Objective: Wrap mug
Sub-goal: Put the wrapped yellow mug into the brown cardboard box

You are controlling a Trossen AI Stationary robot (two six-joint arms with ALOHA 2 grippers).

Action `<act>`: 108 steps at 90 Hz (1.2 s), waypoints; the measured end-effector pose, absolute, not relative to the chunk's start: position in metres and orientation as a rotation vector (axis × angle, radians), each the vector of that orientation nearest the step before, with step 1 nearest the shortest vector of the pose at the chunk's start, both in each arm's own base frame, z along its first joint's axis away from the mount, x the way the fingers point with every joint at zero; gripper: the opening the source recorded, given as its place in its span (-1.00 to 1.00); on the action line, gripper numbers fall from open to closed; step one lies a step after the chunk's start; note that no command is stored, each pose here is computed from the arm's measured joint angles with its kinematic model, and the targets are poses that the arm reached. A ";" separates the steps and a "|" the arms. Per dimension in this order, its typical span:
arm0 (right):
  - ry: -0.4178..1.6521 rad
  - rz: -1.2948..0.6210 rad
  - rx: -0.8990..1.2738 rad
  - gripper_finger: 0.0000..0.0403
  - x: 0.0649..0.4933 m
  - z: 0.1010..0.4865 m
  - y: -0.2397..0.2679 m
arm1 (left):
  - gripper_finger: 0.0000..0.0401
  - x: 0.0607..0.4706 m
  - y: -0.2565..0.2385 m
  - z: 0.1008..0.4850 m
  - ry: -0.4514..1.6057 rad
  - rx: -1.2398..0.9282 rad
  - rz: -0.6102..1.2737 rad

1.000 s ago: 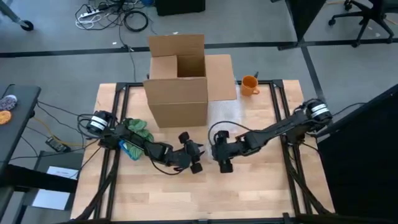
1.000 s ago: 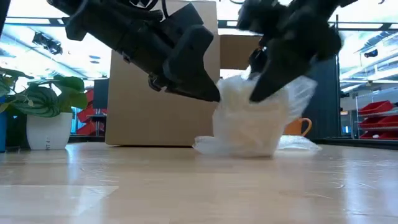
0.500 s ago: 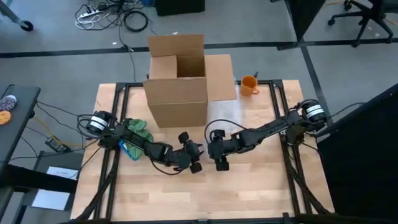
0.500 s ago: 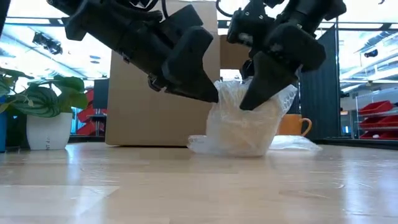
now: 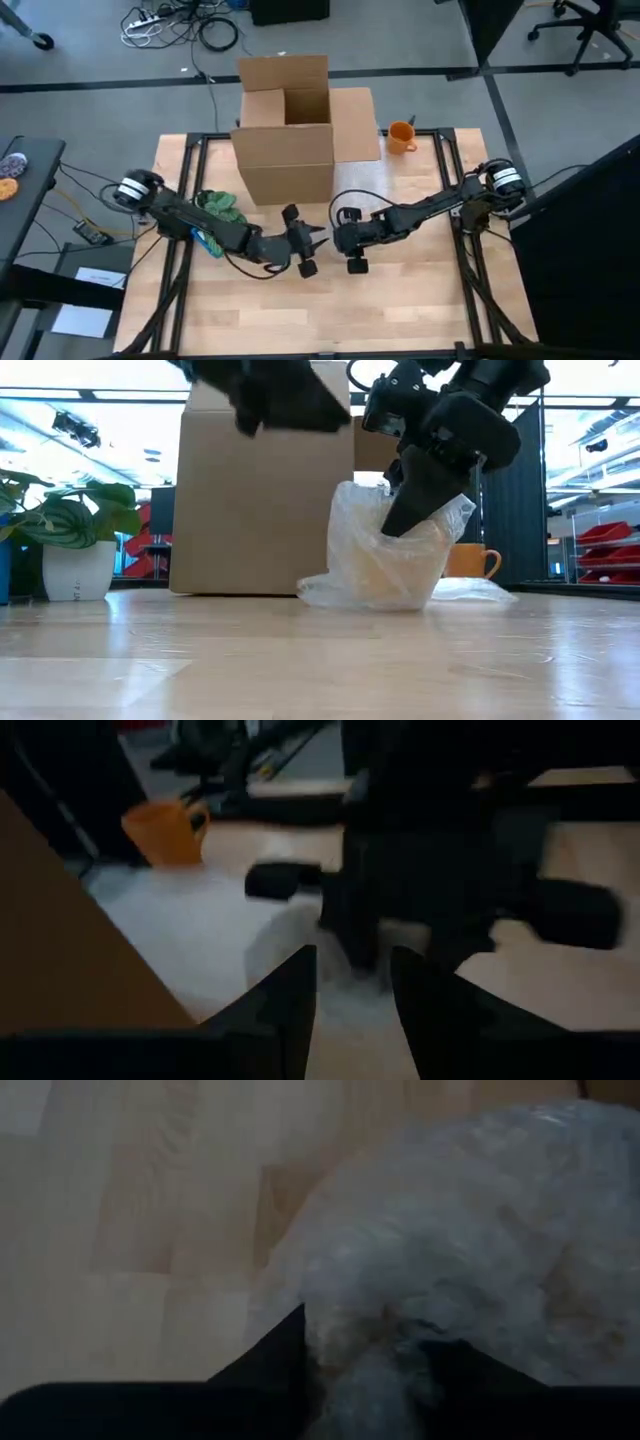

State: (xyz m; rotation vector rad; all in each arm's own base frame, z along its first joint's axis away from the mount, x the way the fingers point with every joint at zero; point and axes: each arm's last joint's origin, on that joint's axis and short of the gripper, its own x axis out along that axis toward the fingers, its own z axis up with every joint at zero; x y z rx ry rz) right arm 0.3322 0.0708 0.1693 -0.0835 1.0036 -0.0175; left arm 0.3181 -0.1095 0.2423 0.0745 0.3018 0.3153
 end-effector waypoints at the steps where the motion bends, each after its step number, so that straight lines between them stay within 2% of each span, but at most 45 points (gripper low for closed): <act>1: 1.003 -0.018 -0.084 -0.63 0.332 0.169 0.071 | -0.42 0.317 -0.110 0.244 0.299 0.078 0.312; 17: 1.002 -0.014 -0.085 -0.67 0.335 0.175 0.072 | -0.42 0.297 -0.116 0.270 0.259 0.110 0.269; 31: 0.973 0.016 -0.102 -0.69 0.337 0.197 0.081 | -0.42 0.279 -0.121 0.290 0.212 0.105 0.271; 46: 0.872 0.108 -0.092 -0.70 0.330 0.242 0.102 | -0.42 0.257 -0.125 0.313 0.154 0.121 0.245; 73: 0.602 0.115 -0.152 -0.71 0.298 0.320 0.127 | -0.42 0.207 -0.104 0.383 -0.163 -0.041 0.233; 80: 0.543 0.102 -0.170 -0.71 0.290 0.335 0.129 | -0.42 0.196 -0.092 0.397 -0.237 -0.071 0.285; 89: 0.483 0.107 -0.180 -0.71 0.283 0.347 0.128 | -0.42 0.187 -0.074 0.418 -0.291 -0.108 0.443; 108: 0.411 0.056 -0.220 -0.71 0.274 0.361 0.127 | -0.42 0.181 -0.046 0.475 -0.218 -0.040 0.587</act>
